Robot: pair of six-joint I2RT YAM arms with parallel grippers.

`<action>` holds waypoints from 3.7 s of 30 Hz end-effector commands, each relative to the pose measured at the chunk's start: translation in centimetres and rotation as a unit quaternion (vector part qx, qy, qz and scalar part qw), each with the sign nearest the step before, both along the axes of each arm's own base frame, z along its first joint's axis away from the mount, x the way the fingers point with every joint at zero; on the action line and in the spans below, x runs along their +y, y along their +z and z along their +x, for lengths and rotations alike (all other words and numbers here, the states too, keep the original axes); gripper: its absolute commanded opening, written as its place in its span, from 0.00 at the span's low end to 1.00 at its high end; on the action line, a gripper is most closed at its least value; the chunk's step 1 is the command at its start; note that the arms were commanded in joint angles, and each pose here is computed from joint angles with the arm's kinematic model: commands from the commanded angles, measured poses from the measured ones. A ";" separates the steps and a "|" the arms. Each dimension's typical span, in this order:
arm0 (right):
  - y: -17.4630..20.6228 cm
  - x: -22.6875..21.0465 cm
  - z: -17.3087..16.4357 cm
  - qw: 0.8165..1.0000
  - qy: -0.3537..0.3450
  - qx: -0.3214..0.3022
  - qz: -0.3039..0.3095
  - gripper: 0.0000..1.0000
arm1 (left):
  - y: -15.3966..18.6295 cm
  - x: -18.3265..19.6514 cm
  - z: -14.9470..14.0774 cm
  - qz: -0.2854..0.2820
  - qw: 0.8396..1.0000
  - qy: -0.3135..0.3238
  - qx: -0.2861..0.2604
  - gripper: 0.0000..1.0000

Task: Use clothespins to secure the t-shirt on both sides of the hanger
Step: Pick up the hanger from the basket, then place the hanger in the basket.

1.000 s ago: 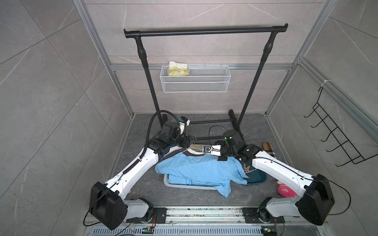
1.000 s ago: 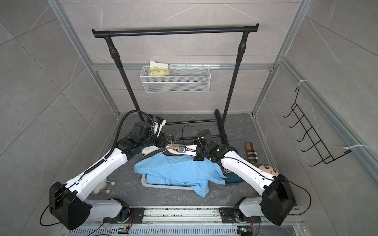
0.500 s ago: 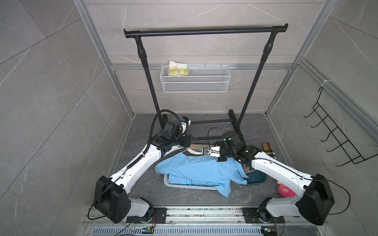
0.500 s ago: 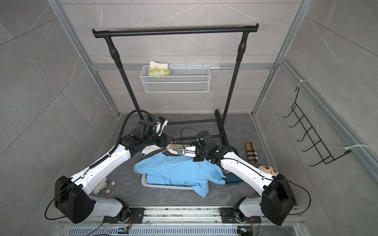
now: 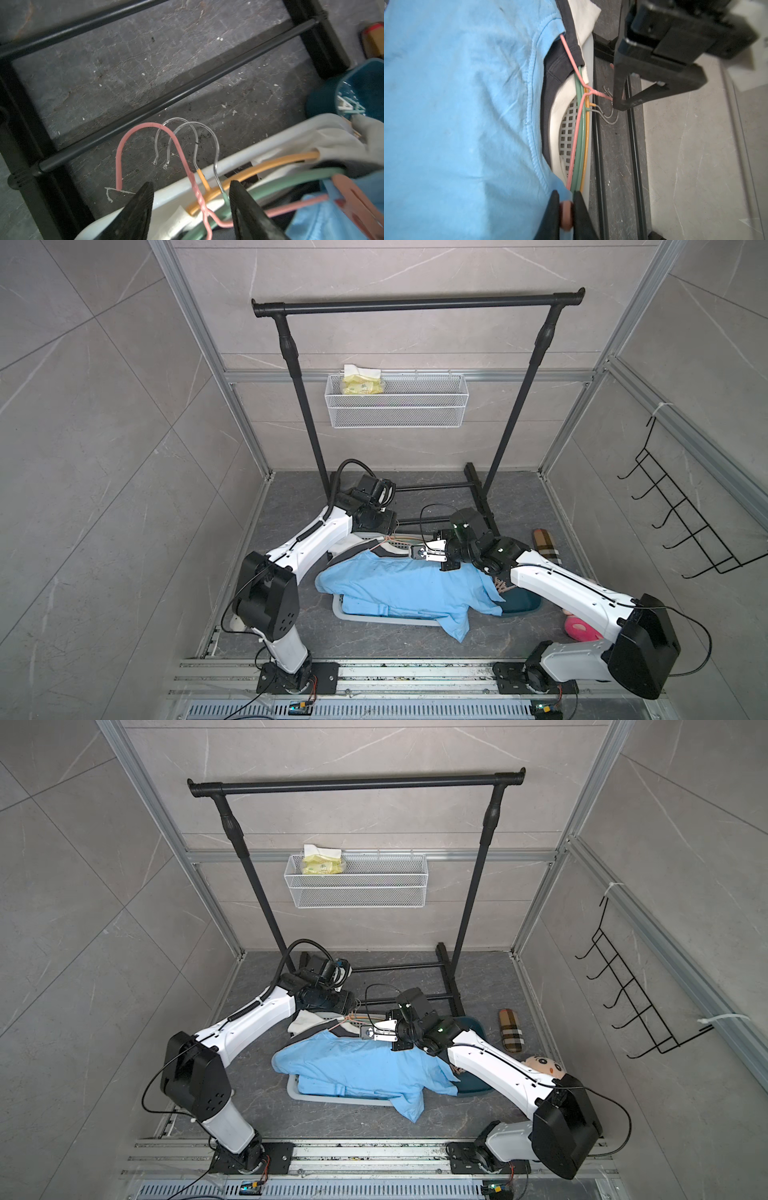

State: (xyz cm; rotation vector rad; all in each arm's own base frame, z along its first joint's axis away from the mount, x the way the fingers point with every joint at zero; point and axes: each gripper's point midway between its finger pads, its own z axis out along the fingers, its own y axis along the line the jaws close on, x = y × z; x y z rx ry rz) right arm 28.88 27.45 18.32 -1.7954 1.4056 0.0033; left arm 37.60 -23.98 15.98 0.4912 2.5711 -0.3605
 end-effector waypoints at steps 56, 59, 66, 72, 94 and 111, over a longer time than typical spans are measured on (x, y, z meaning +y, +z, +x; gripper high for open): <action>2.8 -0.3 -0.8 0.998 -0.019 -0.036 0.057 0.00 | 6.2 -4.4 -2.3 -0.203 0.978 -0.012 0.037 0.00; 3.4 -0.2 -0.6 0.996 -0.024 -0.041 0.073 0.00 | 7.4 -4.5 -2.5 -0.232 0.972 -0.019 0.027 0.00; 4.5 -0.6 -0.1 0.994 -0.036 -0.053 0.087 0.01 | 8.7 -4.5 -2.8 -0.250 0.968 -0.030 0.014 0.00; 5.6 -0.9 0.2 0.992 -0.042 -0.061 0.099 0.18 | 9.0 -4.3 -2.6 -0.263 0.964 -0.027 0.013 0.00; 15.2 -16.3 4.4 0.736 -0.605 -0.045 0.302 0.99 | 4.5 -2.8 0.0 -0.185 0.983 0.011 0.018 0.00; -5.2 -22.5 -0.9 0.439 -0.808 0.270 0.286 0.74 | 0.7 -1.8 2.0 -0.145 0.988 0.046 0.026 0.02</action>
